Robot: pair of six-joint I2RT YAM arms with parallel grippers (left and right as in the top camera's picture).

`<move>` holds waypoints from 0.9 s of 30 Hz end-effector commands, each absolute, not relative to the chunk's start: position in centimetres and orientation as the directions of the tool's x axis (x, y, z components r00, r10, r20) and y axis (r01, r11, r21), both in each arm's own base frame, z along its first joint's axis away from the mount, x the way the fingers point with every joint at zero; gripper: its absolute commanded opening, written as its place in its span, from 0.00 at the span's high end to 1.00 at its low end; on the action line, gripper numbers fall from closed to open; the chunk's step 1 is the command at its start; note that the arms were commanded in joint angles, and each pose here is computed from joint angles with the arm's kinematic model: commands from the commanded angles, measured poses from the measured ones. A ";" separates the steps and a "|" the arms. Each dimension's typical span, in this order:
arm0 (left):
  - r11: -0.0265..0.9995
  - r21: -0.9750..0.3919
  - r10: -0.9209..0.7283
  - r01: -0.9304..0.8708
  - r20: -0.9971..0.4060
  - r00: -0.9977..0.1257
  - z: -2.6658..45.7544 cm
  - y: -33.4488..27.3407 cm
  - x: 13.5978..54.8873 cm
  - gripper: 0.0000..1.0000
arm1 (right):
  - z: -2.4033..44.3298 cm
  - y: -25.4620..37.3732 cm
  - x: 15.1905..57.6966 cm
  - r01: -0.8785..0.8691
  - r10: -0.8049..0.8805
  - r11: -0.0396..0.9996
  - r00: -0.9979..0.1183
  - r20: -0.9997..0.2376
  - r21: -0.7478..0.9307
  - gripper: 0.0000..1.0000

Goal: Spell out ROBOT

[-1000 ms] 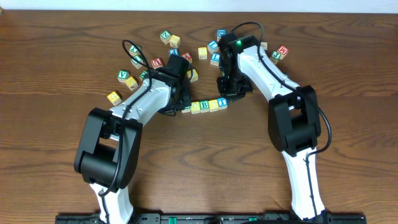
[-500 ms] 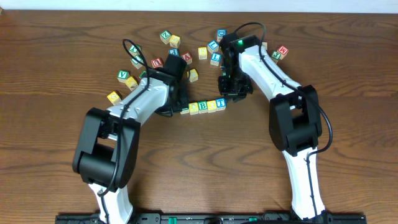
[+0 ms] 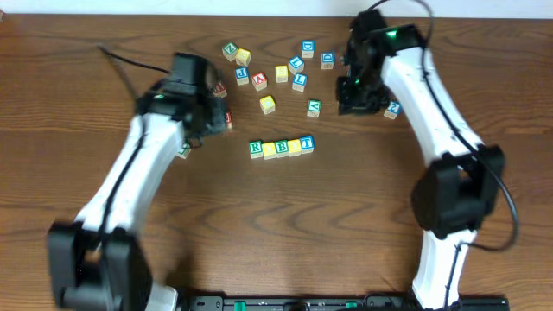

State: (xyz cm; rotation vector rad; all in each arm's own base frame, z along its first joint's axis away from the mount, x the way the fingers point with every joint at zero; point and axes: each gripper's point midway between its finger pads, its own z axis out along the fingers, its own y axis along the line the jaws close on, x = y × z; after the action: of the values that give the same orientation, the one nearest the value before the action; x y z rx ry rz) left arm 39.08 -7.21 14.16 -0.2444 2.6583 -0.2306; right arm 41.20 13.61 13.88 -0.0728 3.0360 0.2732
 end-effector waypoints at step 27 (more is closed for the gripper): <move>0.961 -0.235 -0.266 -0.149 -0.616 -0.742 23.6 -3.5 37.6 0.02 | 36.1 5.7 27.3 -0.060 0.000 0.994 -0.829 -0.559 0.090 0.01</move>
State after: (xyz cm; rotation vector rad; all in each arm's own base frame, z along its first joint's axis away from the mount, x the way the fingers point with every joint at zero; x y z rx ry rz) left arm 37.40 -3.75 23.15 -0.2963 2.4282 -0.2402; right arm 27.73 7.01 35.04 -0.0572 2.5935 0.2100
